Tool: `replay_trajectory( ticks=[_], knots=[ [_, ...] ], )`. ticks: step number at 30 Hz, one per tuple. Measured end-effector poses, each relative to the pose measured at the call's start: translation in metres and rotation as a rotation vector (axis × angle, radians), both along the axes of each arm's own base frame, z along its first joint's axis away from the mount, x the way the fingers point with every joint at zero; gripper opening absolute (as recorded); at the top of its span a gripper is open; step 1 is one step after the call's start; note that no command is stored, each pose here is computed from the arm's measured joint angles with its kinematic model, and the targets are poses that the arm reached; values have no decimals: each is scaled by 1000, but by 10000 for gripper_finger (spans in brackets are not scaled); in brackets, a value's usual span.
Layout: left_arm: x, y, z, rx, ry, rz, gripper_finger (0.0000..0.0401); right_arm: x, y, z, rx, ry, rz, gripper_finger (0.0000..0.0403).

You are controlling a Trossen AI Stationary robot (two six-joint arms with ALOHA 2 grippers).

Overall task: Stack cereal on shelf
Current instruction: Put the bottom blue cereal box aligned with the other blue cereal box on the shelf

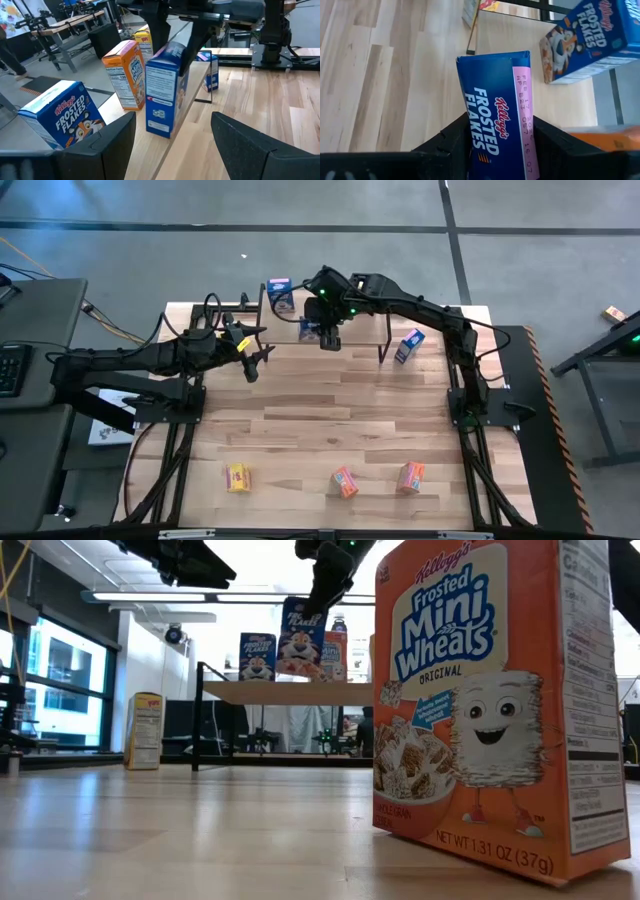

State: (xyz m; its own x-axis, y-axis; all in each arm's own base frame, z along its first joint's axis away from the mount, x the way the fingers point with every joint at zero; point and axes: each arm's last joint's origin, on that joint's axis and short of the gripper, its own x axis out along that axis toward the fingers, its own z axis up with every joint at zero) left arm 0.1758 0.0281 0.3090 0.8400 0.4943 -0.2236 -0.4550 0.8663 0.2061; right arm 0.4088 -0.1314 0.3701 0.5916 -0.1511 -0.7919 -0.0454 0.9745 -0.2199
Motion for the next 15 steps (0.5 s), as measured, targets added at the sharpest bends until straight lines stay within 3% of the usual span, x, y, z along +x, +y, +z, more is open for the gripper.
replay_trajectory(
  ticks=[8, 15],
  knots=[
    [0, 0, 0, 0, 0, 0, 251, 0, 0, 2, -11, -3, 27, 156],
    [0, 0, 0, 0, 0, 0, 251, 6, -1, 7, -38, -87, 50, 156]
  ],
)
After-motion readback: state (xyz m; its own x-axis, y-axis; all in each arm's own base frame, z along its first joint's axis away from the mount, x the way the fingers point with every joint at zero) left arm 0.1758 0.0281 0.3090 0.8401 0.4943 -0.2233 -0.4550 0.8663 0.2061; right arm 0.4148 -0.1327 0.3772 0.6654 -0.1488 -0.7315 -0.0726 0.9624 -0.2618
